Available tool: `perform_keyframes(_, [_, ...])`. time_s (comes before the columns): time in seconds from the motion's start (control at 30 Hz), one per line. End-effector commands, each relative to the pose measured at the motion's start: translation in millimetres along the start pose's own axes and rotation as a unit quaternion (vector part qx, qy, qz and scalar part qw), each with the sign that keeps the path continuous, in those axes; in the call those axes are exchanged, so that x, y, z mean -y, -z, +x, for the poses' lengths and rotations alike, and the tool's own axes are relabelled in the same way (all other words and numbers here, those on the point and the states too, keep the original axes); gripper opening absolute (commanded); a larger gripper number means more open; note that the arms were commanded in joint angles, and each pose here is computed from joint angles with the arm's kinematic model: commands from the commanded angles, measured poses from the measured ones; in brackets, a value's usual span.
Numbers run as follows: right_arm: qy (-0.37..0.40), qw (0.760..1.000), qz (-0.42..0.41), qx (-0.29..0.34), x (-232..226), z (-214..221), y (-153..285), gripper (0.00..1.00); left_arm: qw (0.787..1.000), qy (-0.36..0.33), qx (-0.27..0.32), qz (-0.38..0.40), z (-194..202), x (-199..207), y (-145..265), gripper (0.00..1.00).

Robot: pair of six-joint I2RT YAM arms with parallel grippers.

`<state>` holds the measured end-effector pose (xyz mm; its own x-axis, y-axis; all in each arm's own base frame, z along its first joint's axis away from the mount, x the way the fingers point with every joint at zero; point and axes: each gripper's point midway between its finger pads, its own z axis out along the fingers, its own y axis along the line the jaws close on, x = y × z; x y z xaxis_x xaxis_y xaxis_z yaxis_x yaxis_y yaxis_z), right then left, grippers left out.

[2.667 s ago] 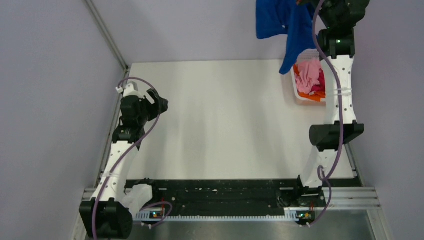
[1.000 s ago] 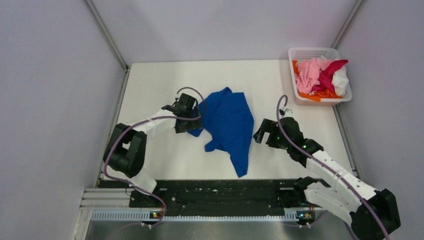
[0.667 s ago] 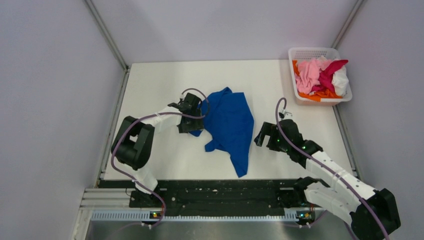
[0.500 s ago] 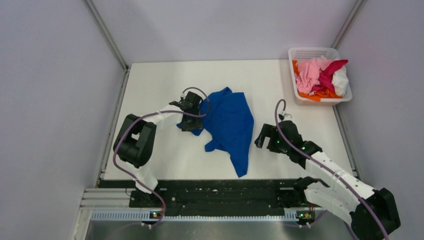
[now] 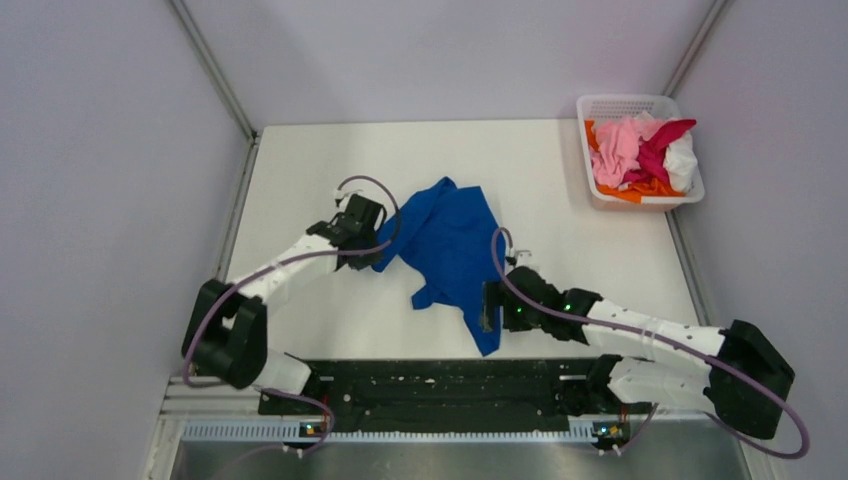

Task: Fold and stack the t-shirts
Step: Flatten out the tshirt

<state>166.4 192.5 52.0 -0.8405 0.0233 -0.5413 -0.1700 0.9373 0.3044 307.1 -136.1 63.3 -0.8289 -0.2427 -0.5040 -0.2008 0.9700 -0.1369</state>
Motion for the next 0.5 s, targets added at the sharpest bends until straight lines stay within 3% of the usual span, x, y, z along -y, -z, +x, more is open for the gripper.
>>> perform_keyframes(0.0, [0.0,1.0,0.018,0.012,-26.8,13.1,-11.9,0.94,0.996,0.048,0.074,0.016,-13.7,-13.2,39.8,0.0])
perform_keyframes(0.1, [0.005,0.999,0.045,-0.009,-29.7,30.7,-21.5,0.87,0.993,0.069,0.084,0.043,-4.6,-17.3,55.8,0.0])
perform_keyframes(0.17, [0.011,0.997,0.071,-0.026,-24.4,41.3,-26.4,0.76,0.991,0.076,0.093,0.055,-1.4,-21.1,65.5,0.0])
perform_keyframes(0.23, [0.012,0.996,0.092,-0.021,-21.0,41.7,-25.3,0.56,0.989,0.079,0.103,0.065,-0.7,-23.5,75.3,0.0])
perform_keyframes(0.3, [0.01,0.994,0.113,-0.001,-15.8,31.8,-18.7,0.26,0.985,0.088,0.123,0.081,-6.5,-23.4,89.7,0.0])
perform_keyframes(0.33, [0.01,0.992,0.126,0.013,-12.4,23.5,-12.2,0.16,0.982,0.093,0.135,0.088,-11.7,-23.0,97.2,0.0])
perform_keyframes(0.4, [0.017,0.988,0.145,0.059,-9.5,-4.0,6.1,0.0,0.972,0.11,0.171,0.114,-29.9,-17.3,119.7,0.0])
perform_keyframes(0.47, [0.023,0.979,0.157,0.125,-10.4,-42.5,31.6,0.0,0.955,0.124,0.219,0.156,-56.2,-6.8,153.0,0.0])
